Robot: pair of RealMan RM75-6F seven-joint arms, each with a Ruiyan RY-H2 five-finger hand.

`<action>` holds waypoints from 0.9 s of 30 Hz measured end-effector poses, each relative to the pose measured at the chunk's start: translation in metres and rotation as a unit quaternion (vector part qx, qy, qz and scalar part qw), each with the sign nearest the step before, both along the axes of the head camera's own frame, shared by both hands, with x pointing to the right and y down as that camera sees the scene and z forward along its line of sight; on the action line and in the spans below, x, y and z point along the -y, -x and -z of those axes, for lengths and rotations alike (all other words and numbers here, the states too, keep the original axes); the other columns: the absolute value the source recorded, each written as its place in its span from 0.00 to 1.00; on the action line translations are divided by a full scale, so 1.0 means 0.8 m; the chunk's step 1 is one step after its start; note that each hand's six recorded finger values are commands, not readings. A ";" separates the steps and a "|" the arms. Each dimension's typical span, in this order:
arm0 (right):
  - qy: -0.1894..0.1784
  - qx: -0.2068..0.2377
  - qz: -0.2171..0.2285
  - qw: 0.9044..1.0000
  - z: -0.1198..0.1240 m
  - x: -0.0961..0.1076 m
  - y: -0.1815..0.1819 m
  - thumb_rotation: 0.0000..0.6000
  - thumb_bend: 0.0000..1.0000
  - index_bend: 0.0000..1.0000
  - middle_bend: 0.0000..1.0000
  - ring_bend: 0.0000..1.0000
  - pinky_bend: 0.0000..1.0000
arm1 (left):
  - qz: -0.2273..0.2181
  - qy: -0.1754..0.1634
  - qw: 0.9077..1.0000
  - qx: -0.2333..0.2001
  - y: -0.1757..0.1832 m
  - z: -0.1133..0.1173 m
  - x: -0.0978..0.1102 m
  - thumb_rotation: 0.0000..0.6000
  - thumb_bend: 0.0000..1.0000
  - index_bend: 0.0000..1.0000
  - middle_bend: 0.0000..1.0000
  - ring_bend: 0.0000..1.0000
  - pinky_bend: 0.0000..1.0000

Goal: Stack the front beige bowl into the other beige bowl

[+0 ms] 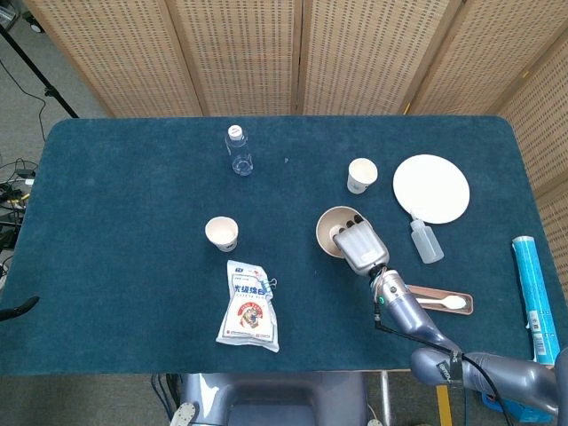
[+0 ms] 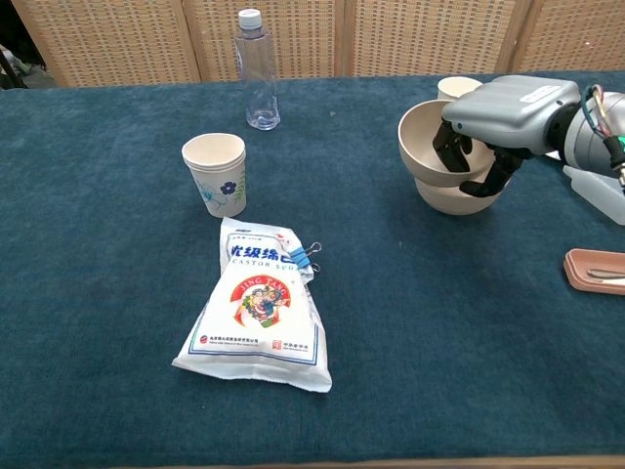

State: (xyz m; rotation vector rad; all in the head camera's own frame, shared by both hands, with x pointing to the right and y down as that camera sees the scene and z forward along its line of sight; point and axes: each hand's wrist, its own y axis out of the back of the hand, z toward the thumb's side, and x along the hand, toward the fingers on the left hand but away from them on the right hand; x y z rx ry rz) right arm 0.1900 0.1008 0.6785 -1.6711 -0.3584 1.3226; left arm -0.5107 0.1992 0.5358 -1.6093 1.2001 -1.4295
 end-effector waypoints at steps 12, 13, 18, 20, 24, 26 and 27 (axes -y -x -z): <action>0.012 -0.007 -0.002 1.000 -0.001 0.002 -0.001 1.00 0.64 0.44 0.33 0.20 0.19 | 0.002 0.002 1.000 0.001 0.001 -0.001 0.000 1.00 0.00 0.00 0.00 0.00 0.00; 0.011 -0.009 0.001 1.000 0.000 0.002 -0.001 1.00 0.64 0.44 0.33 0.19 0.19 | 0.002 0.002 1.000 0.002 0.001 -0.001 0.000 1.00 0.00 0.00 0.00 0.00 0.00; 0.013 -0.014 0.001 1.000 0.003 0.002 -0.001 1.00 0.64 0.44 0.31 0.17 0.18 | 0.001 0.002 1.000 0.001 0.000 -0.001 0.000 1.00 0.00 0.00 0.00 0.00 0.00; 0.011 -0.016 0.002 1.000 0.004 0.002 -0.001 1.00 0.64 0.44 0.31 0.17 0.18 | 0.001 0.001 1.000 0.000 0.000 -0.001 0.000 1.00 0.00 0.00 0.00 0.00 0.00; 0.006 -0.018 0.003 1.000 0.009 0.002 0.000 1.00 0.64 0.43 0.31 0.17 0.18 | 0.002 0.000 1.000 0.000 0.001 0.000 0.000 1.00 0.00 0.00 0.00 0.00 0.00; 0.002 -0.015 0.004 1.000 0.013 0.003 0.001 1.00 0.64 0.42 0.31 0.17 0.18 | 0.003 0.001 1.000 0.000 0.001 0.000 0.000 1.00 0.00 0.00 0.00 0.00 0.00; 0.000 -0.013 0.004 1.000 0.016 0.003 0.002 1.00 0.64 0.42 0.30 0.17 0.18 | 0.003 0.001 1.000 0.000 0.001 0.000 0.000 1.00 0.00 0.00 0.00 0.00 0.00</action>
